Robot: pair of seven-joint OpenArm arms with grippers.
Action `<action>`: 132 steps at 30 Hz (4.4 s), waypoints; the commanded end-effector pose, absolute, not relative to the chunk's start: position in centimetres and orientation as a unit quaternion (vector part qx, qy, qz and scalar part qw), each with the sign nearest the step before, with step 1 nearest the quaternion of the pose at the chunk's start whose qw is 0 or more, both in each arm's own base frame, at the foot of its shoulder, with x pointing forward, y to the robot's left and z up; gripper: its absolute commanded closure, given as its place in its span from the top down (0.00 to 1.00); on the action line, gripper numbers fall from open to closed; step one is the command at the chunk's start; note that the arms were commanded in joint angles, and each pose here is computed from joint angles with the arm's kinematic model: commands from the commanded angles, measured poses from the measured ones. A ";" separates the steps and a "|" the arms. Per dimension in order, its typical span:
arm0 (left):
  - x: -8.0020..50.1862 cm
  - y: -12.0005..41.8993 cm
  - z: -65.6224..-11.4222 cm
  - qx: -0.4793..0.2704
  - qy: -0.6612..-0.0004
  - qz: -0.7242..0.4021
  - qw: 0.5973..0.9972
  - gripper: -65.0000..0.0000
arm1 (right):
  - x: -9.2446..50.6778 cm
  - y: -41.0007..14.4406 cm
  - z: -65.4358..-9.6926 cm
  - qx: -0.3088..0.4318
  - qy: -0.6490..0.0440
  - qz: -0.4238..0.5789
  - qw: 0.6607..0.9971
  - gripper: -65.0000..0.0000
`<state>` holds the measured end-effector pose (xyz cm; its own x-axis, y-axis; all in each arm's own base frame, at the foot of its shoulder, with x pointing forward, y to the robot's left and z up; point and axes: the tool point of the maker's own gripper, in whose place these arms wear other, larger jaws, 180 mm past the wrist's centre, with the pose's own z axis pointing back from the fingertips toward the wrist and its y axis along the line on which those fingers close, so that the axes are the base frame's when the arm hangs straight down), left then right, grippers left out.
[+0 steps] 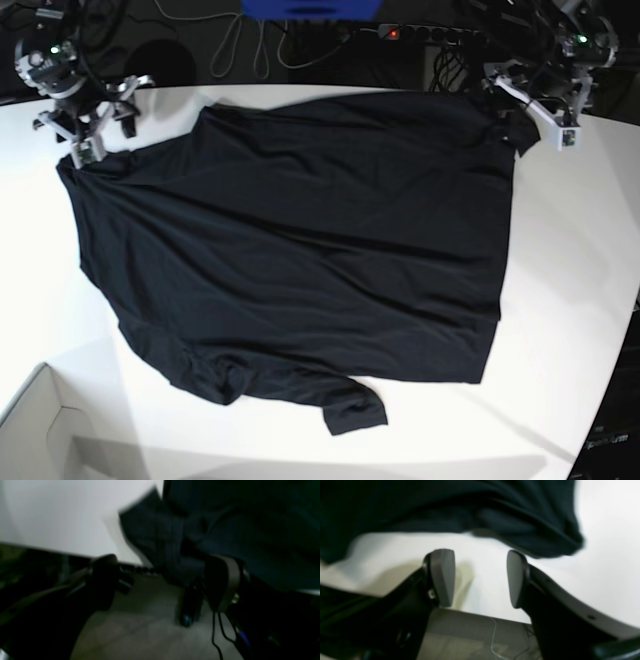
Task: Layout the t-shirt on the table in an organized manner, then fold the t-shirt properly
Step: 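Pull the shoulder corners with both grippers away from each other, then regrasp the shirt's shoulder with the right gripper, then lift the collar edge with both grippers and stretch it taut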
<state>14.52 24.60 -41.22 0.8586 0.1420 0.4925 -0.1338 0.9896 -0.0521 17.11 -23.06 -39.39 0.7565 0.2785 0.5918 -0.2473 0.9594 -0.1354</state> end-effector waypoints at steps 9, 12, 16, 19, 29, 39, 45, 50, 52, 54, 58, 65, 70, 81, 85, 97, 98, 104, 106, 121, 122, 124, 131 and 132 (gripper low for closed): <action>15.6 24.6 -42.6 -0.032 -0.256 0.080 0.963 0.24 | 16.5 -17.4 -38.4 0.031 -0.333 0.204 0.920 0.51; 15.8 24.6 -42.7 -0.034 -0.258 0.080 0.962 0.00 | 16.1 -16.6 -38.7 0.041 -0.327 0.210 0.920 0.51; 16.2 24.7 -41.8 -0.028 -0.268 0.075 0.960 0.00 | 15.4 -14.7 -39.2 0.066 -0.320 0.225 0.918 0.51; 16.6 24.9 -40.7 -0.016 -0.281 0.069 0.957 0.00 | 14.4 -13.0 -39.6 0.087 -0.308 0.236 0.917 0.52; 16.6 25.1 -40.3 -0.008 -0.282 0.065 0.957 0.00 | 14.2 -10.9 -39.8 0.113 -0.310 0.238 0.913 0.52; 16.6 25.2 -40.4 -0.008 -0.281 0.065 0.957 0.00 | 15.6 -10.4 -40.0 0.119 -0.321 0.226 0.912 0.51; 16.6 25.2 -40.3 -0.009 -0.283 0.066 0.957 0.00 | 15.5 -10.4 -40.2 0.119 -0.319 0.225 0.913 0.47; 16.6 25.2 -40.2 -0.009 -0.284 0.067 0.956 0.00 | 15.4 -10.3 -40.2 0.120 -0.317 0.226 0.913 0.22; 16.6 25.2 -40.2 -0.009 -0.284 0.067 0.956 0.00 | 15.3 -9.7 -40.3 0.128 -0.316 0.231 0.911 0.13; 16.6 25.2 -40.2 -0.009 -0.284 0.067 0.956 0.00 | 15.0 -9.1 -40.3 0.134 -0.314 0.236 0.910 0.06; 16.6 25.2 -40.2 -0.009 -0.284 0.067 0.956 0.00 | 14.9 -9.1 -40.3 0.135 -0.313 0.237 0.910 0.00; 17.5 25.6 -37.8 0.015 -0.313 0.055 0.948 0.00 | 16.5 -9.9 -38.0 0.112 -0.345 0.255 0.896 0.00; 18.1 25.4 -36.5 0.024 -0.331 0.051 0.942 0.00 | 18.9 -10.2 -36.4 0.096 -0.377 0.265 0.882 0.00; 18.0 25.3 -36.6 0.023 -0.329 0.050 0.943 0.00 | 26.3 -10.5 -34.0 0.054 -0.403 0.297 0.864 0.00; 18.0 25.4 -36.6 0.024 -0.329 0.051 0.943 0.00 | 27.4 -9.5 -35.0 0.059 -0.381 0.316 0.867 0.00; 18.2 25.3 -36.5 0.022 -0.332 0.051 0.942 0.00 | 26.8 -12.4 -35.1 0.034 -0.378 0.282 0.881 0.44; 18.2 25.3 -36.5 0.022 -0.332 0.051 0.942 0.00 | 26.6 -13.6 -35.0 0.024 -0.378 0.269 0.886 0.44; 18.3 25.2 -36.6 0.021 -0.332 0.049 0.942 0.00 | 22.9 -17.6 -37.2 0.001 -0.332 0.224 0.916 0.45; 18.3 25.2 -36.6 0.020 -0.332 0.049 0.942 0.00 | 21.8 -17.5 -37.8 0.008 -0.327 0.221 0.919 0.45; 18.1 25.2 -36.7 0.021 -0.329 0.050 0.943 0.00 | 19.5 -20.0 -42.5 0.028 -0.294 0.165 0.941 0.55; 18.0 25.3 -36.7 0.021 -0.328 0.050 0.943 0.00 | 19.4 -19.9 -42.5 0.029 -0.293 0.165 0.941 0.54; 17.9 25.3 -36.7 0.022 -0.328 0.051 0.943 0.00 | 18.7 -19.8 -42.8 0.031 -0.286 0.166 0.943 0.47; 17.5 25.2 -36.9 0.022 -0.323 0.051 0.945 0.00 | 17.8 -21.9 -42.7 0.012 -0.281 0.146 0.949 0.00; 17.4 25.2 -37.0 0.021 -0.322 0.053 0.945 0.00 | 17.7 -22.7 -42.4 0.004 -0.283 0.139 0.949 0.00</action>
